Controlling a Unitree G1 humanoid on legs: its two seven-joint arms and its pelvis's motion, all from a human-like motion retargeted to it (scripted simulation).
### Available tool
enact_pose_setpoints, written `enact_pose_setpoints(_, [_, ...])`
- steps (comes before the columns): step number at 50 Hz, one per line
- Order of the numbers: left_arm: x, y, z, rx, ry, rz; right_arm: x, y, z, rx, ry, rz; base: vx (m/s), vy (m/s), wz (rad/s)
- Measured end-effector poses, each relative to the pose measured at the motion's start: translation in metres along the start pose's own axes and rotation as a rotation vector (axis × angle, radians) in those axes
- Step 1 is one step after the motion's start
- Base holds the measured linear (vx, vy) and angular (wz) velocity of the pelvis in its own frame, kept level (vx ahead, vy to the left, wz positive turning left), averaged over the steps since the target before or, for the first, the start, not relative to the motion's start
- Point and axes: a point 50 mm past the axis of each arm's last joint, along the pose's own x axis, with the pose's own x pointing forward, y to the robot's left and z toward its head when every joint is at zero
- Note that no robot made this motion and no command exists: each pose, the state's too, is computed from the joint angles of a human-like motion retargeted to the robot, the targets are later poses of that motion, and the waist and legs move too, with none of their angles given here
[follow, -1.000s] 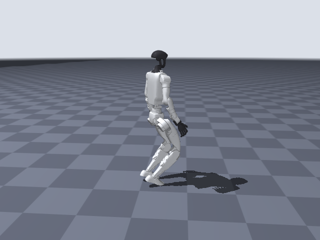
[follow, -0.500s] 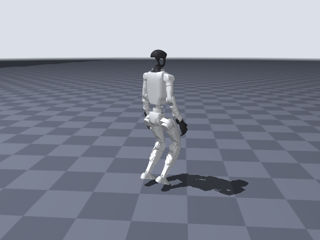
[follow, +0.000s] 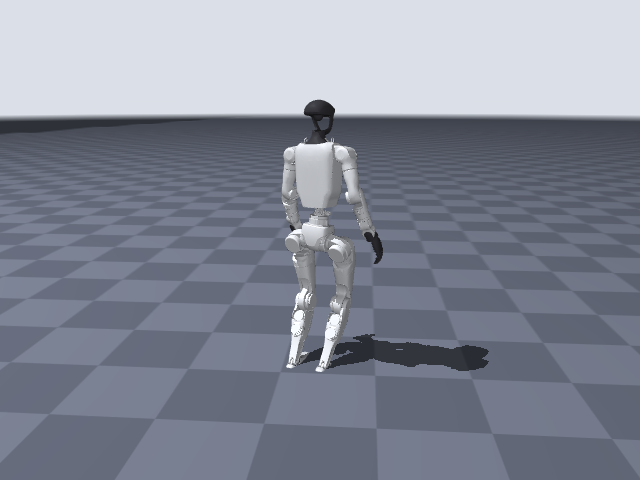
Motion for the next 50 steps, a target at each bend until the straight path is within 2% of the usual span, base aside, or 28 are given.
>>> enact_pose_setpoints(12, [0.001, 0.007, 0.008, 0.115, -0.016, 0.018, 0.006, -0.009, 0.021, -0.095, -0.070, -0.051, -0.08, 0.03, 0.31])
enact_pose_setpoints(30, [-0.003, 0.006, 0.017, 0.111, -0.109, 0.030, 0.001, -0.039, 0.027, -0.161, -0.141, -0.244, 0.00, 0.06, 0.45])
enact_pose_setpoints(43, [-0.034, 0.077, 0.073, 0.094, -0.425, 0.235, -0.006, -0.069, 0.071, -0.158, -0.318, -0.398, 0.17, -0.03, 1.06])
enact_pose_setpoints(50, [-0.057, 0.121, 0.038, 0.016, -0.305, 0.329, -0.013, -0.093, 0.095, -0.069, -0.389, -0.483, 0.10, -0.10, 1.13])
